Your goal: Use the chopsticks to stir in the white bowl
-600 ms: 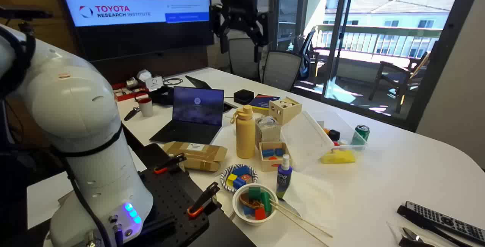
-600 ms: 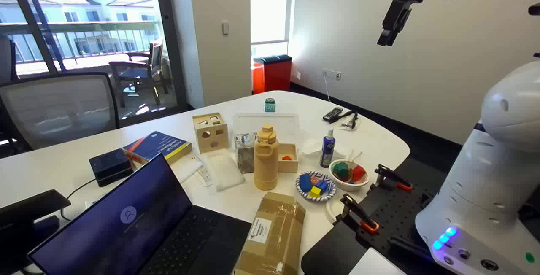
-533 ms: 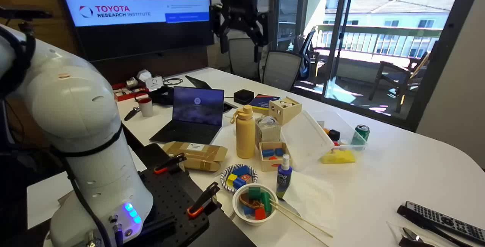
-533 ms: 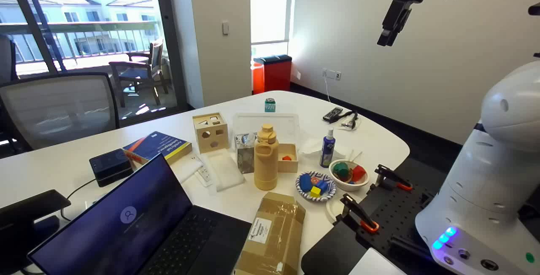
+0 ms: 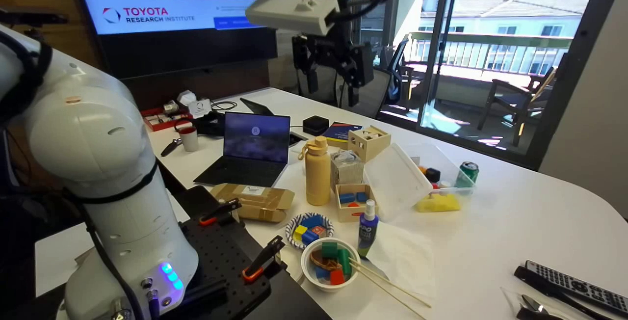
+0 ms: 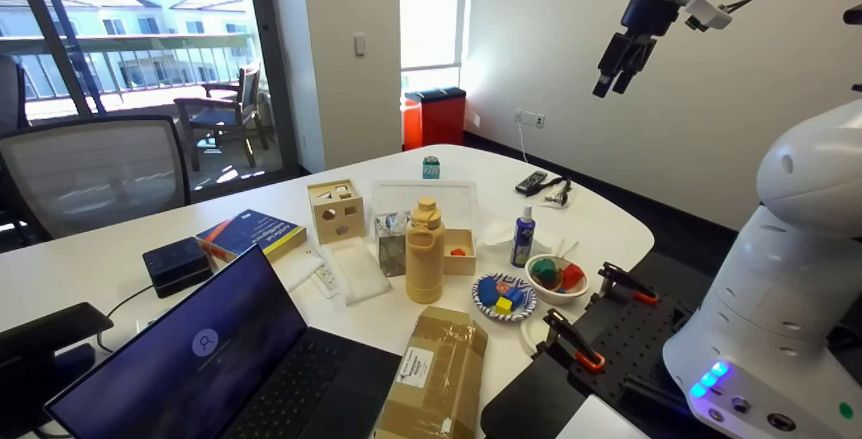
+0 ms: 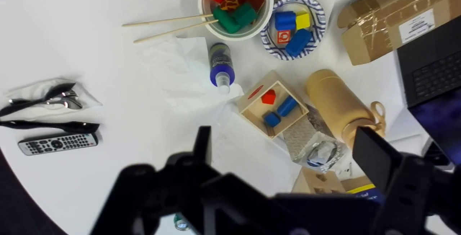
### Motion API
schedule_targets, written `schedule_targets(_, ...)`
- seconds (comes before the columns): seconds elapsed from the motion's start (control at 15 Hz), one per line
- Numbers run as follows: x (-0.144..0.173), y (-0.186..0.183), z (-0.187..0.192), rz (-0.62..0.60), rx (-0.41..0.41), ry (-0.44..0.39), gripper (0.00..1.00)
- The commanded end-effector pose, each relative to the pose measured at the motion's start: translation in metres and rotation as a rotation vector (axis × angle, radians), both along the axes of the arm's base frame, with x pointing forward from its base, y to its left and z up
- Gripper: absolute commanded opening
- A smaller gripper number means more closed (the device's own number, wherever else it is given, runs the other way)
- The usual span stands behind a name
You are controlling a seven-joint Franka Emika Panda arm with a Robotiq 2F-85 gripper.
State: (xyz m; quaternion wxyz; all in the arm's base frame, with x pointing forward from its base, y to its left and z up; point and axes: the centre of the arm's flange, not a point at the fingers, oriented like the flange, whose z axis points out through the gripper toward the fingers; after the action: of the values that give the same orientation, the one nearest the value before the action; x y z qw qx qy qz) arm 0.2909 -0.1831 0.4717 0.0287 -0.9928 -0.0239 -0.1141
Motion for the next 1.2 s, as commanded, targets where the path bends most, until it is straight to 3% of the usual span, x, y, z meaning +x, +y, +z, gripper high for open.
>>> schedule_targets(0.0,0.004,-0.015,-0.081,-0.138,-0.04,-0.009,1.0)
schedule_targets(0.13,-0.002,-0.016,-0.13,-0.216,-0.076,0.015,1.0)
schedule_targets(0.4,0.001,-0.045,-0.187,-0.403,-0.097,0.033,1.0)
schedule_targets(0.8,0.007,-0.054,-0.275,-0.678,0.102,0.113,1.0)
schedule_targets(1.13,0.003,-0.061,-0.3,-0.861,0.173,0.076,1.0)
